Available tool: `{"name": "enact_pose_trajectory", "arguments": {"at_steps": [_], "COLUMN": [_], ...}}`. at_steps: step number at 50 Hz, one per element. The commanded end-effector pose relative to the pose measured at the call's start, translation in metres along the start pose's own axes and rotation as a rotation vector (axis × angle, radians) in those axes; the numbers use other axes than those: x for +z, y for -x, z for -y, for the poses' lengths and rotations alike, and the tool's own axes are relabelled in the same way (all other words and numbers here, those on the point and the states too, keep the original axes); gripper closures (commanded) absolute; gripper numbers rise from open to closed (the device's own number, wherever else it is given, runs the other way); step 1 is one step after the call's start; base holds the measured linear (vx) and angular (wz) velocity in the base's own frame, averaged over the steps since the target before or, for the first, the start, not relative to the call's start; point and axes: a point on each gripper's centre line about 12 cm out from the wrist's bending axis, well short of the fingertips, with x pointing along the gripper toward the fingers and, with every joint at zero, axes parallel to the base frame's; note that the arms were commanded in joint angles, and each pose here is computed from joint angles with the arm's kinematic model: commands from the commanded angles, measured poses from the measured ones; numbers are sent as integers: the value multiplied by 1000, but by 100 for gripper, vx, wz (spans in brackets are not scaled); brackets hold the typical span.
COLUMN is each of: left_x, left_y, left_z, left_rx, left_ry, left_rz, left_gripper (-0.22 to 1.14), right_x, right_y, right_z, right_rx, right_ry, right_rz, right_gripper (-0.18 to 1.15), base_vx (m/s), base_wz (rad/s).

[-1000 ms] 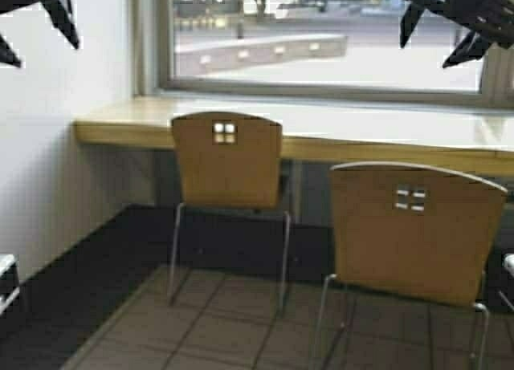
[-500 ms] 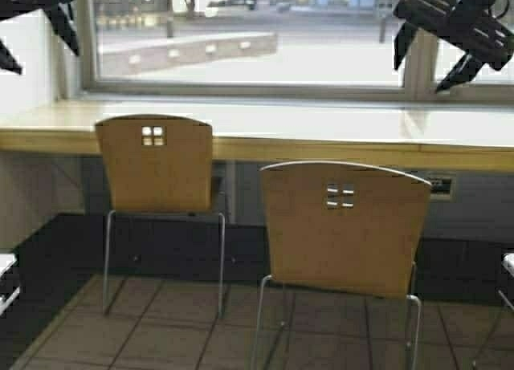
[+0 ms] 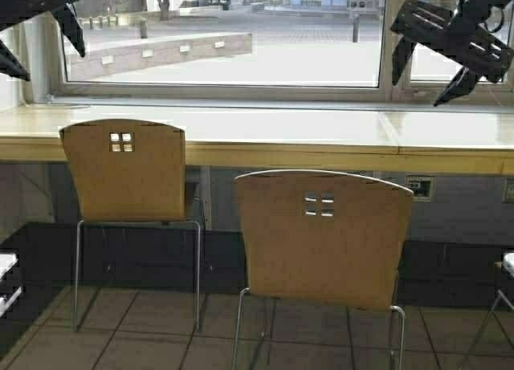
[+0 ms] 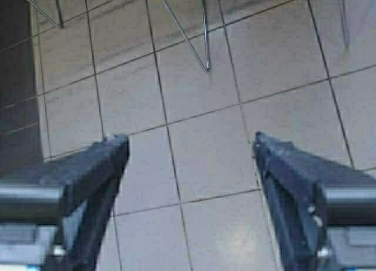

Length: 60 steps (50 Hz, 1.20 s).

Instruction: Push the chairs under the table

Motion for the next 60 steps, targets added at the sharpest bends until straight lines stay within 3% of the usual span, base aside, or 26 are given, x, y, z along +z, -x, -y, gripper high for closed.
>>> {"name": "enact_pose_trajectory", "arguments": {"at_steps": [1,9,16,25,43,51,60], "left_x": [17,4,3,-12,-70,-87,-105], "left_y": [-17,-46,-83,-136,-216,-236,-255], "left_z": [9,35,68,100,94,96,100], "left_rx": [-8,-48,-86,-83,65,99,139], "left_ry": [79,129,219,322,569,645,788], "left_rz": [19,-66,-75,-148,-251,-278,-291], "left_gripper": [-10,-10,-10,-10,-10,-10,-10], "right_x": [10,5,4,-5,-22,-41,-53], "right_y": [8,7,7,7,-14,-35,-65], "right_z": [-7,-5,-6,-1,13,23,21], "right_rx": [25,25,36,32,-20,-75,-112], "right_ry": [-30,-85,-170,-268,-438,-601,-633], "right_rz": [35,21,18,2,-29,-79,-133], "right_gripper": [0,0,0,0,0,0,0], "base_vx": [25,25,25,24,22,20,19], "base_wz": [8,6,4,-2,-5,-13,-19]}}
